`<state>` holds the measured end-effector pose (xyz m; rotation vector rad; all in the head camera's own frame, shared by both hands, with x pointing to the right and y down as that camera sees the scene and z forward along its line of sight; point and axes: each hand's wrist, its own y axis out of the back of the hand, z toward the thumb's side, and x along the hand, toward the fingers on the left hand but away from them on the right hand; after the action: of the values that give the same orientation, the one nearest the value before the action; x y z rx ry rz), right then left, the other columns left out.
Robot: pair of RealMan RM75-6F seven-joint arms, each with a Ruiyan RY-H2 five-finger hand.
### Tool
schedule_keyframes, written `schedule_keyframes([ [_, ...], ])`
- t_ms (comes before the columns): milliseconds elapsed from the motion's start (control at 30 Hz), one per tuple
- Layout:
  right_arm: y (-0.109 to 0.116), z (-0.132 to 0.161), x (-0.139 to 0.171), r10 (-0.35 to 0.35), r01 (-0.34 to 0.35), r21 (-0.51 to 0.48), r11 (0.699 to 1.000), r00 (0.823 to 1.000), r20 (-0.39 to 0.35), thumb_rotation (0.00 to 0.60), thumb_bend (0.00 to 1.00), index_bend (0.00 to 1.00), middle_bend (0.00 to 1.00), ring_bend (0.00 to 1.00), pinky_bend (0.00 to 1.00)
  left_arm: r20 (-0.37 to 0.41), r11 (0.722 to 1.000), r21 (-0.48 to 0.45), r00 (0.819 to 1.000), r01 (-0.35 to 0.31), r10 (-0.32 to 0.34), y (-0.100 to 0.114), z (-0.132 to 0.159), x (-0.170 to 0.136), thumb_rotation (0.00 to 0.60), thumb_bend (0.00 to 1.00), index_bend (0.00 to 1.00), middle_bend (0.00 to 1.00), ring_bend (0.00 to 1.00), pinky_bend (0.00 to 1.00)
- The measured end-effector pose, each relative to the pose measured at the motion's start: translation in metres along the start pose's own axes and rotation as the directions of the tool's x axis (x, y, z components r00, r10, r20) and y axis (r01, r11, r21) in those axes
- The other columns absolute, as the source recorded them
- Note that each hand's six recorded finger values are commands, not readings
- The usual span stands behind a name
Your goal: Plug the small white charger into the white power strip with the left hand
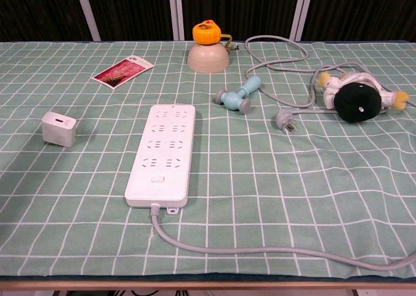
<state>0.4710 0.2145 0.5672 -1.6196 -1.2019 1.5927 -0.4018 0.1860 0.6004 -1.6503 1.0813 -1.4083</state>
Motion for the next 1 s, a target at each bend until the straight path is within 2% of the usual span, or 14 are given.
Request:
schedule_keyframes([
  [267, 0.001, 0.002, 0.002, 0.0, 0.0, -0.011, 1.0, 1.0, -0.005, 0.6, 0.35, 0.0, 0.0, 0.0, 0.0, -0.021, 1.0, -0.004, 1.0, 0.015, -0.015, -0.002, -0.003, 0.003, 0.6, 0.13, 0.03, 0.01, 0.0, 0.0],
  [533, 0.0, 0.001, 0.001, 0.006, -0.006, -0.028, 1.0, 1.0, 0.006, 0.6, 0.35, 0.0, 0.0, 0.0, 0.0, -0.032, 1.0, 0.009, 0.999, 0.029, -0.029, -0.003, 0.006, 0.007, 0.6, 0.13, 0.08, 0.05, 0.0, 0.0],
  [767, 0.001, 0.001, 0.002, 0.006, -0.006, -0.03, 1.0, 1.0, -0.001, 0.6, 0.35, 0.0, 0.0, 0.0, 0.0, -0.081, 0.991, 0.073, 0.991, 0.112, -0.106, -0.012, 0.014, 0.022, 0.6, 0.16, 0.16, 0.14, 0.0, 0.0],
  [1000, 0.002, 0.001, 0.003, 0.005, -0.006, -0.037, 0.999, 1.0, -0.002, 0.6, 0.35, 0.0, 0.0, 0.0, 0.0, -0.112, 0.97, 0.143, 0.977, 0.196, -0.181, -0.016, 0.038, 0.06, 0.6, 0.19, 0.23, 0.22, 0.02, 0.01],
])
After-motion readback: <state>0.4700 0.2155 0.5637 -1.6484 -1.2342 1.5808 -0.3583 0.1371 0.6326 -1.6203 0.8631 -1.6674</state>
